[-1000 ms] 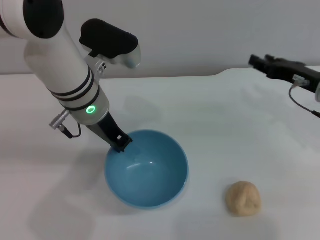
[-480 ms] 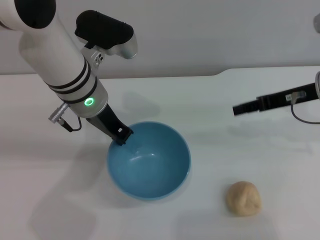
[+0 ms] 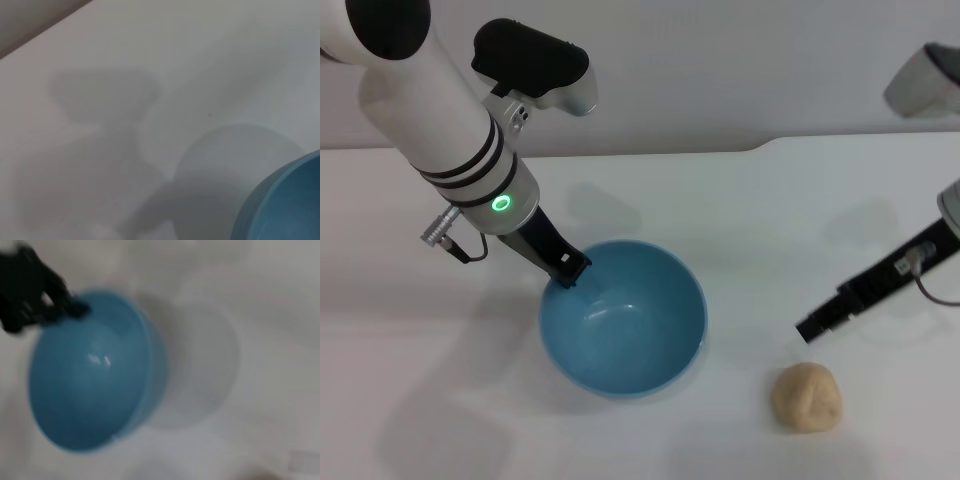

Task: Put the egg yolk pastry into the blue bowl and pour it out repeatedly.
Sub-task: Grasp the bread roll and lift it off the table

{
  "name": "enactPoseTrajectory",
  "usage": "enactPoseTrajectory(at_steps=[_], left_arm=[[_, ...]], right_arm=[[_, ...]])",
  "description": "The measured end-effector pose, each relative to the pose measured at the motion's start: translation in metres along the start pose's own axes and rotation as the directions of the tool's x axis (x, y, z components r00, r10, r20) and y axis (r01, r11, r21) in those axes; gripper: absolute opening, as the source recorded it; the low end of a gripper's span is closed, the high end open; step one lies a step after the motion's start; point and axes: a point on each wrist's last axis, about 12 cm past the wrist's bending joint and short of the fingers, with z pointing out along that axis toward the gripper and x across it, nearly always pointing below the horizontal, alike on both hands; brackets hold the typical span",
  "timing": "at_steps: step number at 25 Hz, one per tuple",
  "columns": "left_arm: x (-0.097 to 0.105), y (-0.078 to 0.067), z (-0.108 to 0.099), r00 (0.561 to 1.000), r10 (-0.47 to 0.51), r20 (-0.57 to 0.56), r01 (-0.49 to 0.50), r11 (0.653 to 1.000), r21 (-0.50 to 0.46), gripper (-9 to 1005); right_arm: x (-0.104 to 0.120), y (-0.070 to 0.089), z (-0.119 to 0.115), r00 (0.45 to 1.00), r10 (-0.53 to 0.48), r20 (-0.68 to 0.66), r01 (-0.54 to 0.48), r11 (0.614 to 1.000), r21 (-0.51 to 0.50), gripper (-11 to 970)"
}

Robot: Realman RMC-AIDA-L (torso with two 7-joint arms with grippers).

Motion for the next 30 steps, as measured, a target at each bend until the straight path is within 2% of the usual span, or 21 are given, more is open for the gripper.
enactPoseTrajectory(at_steps=[4, 12, 18, 30], left_arm=[[-0.001, -0.001, 0.0, 1.0, 0.009, 0.007, -0.009, 1.0, -0.001, -1], [-0.002, -0.002, 0.001, 1.0, 0.013, 0.009, -0.013, 1.0, -0.002, 0], [-0.001, -0.002, 0.001, 1.0, 0.013, 0.008, -0.012, 1.0, -0.002, -1], [-0.001, -0.002, 0.002, 1.0, 0.028, 0.011, -0.028, 1.0, -0.003, 0]], right_arm=[[0.008, -0.001, 0.008, 0.995, 0.051, -0.091, -0.045, 0.997, 0.06, 326], [0.011, 0.002, 0.026, 0.994, 0.059, -0.092, -0.053, 0.996, 0.065, 321], [0.012, 0.0, 0.039, 0.989, 0.084, -0.118, -0.071, 0.991, 0.109, 318], [0.014, -0.007, 0.061, 0.989, 0.119, -0.092, -0.107, 0.986, 0.124, 312]])
